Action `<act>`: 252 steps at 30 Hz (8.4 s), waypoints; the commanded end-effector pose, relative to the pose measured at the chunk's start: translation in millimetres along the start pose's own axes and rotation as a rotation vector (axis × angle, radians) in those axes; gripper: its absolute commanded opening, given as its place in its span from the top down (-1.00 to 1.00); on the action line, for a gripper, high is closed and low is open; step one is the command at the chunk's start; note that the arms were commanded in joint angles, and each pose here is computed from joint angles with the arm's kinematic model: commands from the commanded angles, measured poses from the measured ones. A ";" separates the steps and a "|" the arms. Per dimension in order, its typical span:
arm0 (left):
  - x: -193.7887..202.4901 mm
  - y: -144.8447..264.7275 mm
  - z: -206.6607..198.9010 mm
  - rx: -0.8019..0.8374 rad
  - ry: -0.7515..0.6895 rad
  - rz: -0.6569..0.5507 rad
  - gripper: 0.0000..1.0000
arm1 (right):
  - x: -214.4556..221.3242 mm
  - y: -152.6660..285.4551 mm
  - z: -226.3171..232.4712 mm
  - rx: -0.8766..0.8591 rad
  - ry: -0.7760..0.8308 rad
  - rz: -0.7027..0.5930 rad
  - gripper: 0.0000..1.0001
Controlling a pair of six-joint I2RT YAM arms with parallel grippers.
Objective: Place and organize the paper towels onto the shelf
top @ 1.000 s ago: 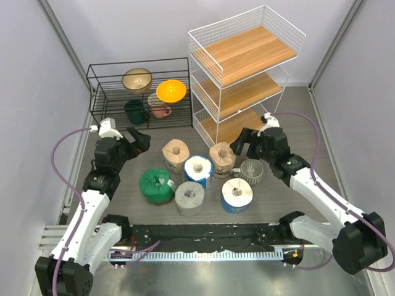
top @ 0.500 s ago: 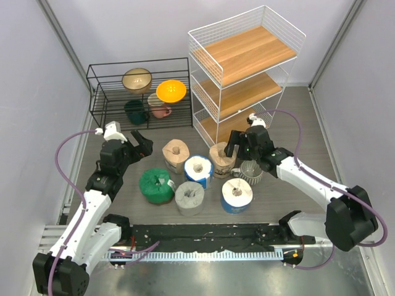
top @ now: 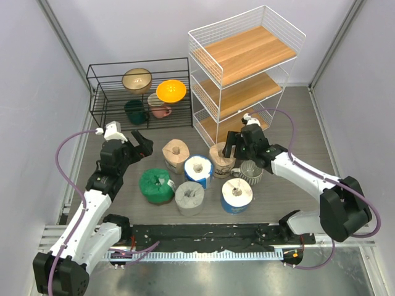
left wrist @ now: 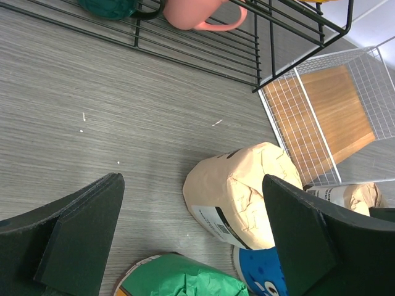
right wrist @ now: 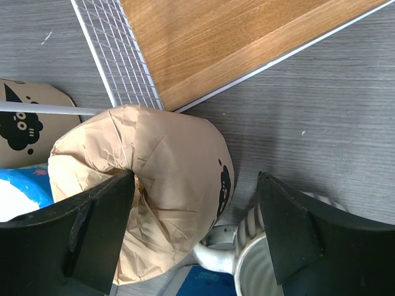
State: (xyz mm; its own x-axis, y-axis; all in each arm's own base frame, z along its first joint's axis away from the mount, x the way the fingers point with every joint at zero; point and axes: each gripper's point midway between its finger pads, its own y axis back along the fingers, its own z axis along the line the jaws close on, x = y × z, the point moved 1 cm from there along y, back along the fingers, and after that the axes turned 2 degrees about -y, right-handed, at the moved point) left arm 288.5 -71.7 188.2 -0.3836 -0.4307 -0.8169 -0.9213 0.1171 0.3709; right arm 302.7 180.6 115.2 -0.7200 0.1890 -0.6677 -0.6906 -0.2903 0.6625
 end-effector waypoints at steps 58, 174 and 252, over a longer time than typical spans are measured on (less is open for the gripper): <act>-7.5 4.7 2.1 -0.019 0.011 -0.039 -0.99 | -178.1 5.6 -95.1 0.313 -0.423 -0.623 0.27; 6.5 -1.6 1.9 -0.004 0.025 0.007 -0.99 | -95.5 80.3 -88.4 -0.190 -0.406 -0.897 -0.87; 14.9 -6.3 1.0 0.008 0.037 0.034 -0.99 | -22.7 137.9 77.2 -0.221 -0.075 -0.323 -0.83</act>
State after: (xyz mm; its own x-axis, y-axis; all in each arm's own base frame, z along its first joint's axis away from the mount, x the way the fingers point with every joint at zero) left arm 287.4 -74.9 161.5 -0.4418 -0.4557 -0.7728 -0.8910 0.1222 0.4373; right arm 243.5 191.6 241.1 -0.4887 0.3664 -0.7918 -0.8484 -0.4110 0.3335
